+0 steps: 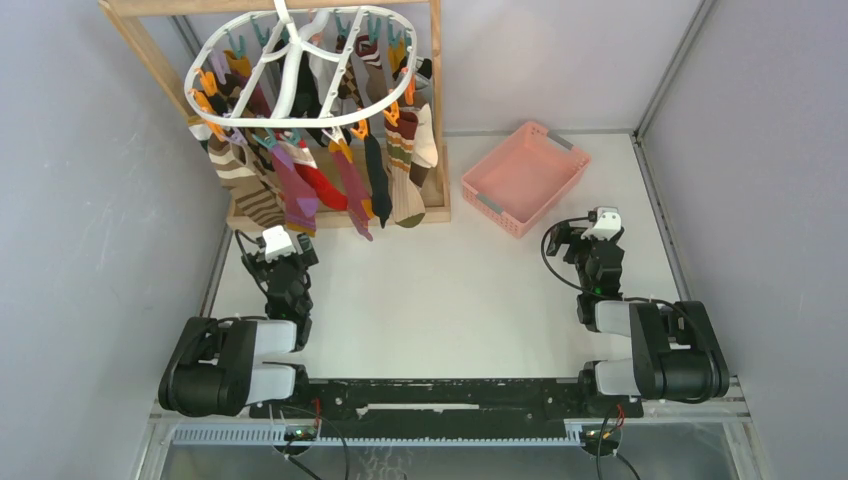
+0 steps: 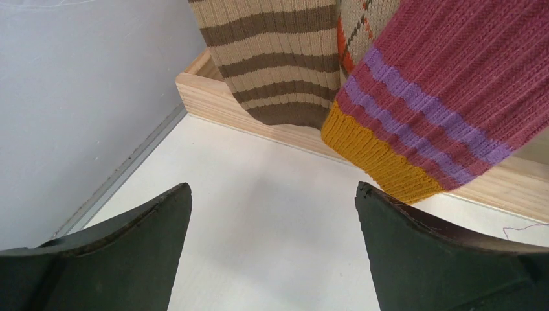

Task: Remove the socks clipped to the hanger
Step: Move the bin to the center of the board.

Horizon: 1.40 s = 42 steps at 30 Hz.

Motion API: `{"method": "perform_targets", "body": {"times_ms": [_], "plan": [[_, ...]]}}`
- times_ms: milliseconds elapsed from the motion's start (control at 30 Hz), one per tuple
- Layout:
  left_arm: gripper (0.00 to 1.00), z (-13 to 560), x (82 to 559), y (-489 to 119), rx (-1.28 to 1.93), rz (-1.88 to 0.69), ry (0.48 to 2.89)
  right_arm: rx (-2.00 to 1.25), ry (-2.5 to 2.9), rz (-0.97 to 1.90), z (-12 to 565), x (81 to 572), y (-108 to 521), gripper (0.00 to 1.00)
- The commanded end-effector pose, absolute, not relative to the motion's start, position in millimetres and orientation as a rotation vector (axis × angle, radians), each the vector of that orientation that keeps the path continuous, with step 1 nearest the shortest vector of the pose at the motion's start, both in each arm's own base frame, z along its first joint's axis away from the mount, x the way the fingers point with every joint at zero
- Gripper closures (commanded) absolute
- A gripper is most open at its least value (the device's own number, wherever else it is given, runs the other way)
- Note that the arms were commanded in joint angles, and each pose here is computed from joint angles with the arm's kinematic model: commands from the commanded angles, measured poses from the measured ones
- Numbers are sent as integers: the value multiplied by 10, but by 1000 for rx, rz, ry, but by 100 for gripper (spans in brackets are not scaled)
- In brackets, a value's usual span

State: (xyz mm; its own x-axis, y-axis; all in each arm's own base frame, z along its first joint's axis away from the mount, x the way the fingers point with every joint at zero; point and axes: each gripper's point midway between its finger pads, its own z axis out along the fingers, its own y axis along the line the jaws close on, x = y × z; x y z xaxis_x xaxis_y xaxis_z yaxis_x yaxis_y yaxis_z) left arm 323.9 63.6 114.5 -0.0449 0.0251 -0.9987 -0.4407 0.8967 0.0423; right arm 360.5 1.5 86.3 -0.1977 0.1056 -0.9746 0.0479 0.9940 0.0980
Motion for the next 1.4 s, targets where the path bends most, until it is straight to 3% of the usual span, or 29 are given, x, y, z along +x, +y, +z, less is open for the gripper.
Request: {"method": "perform_targets", "body": {"times_ms": [0,733,967,1233,1367], "plan": [[0,1413,3366,638,-366,353,1493,85,1716,62,1033,3688,44,0],[0,1389,3394,650,-353,352,1516,83,1717,60,1031,3688,39,0],[0,1408,3394,582,-315,316,1509,-99,1705,83,1289,3617,336,0],[0,1930,3399,407,-302,371,1536,-126,1655,261,1654,3381,682,0],[0,2223,3304,162,-329,252,1510,-54,1588,377,2009,3238,889,0]]}}
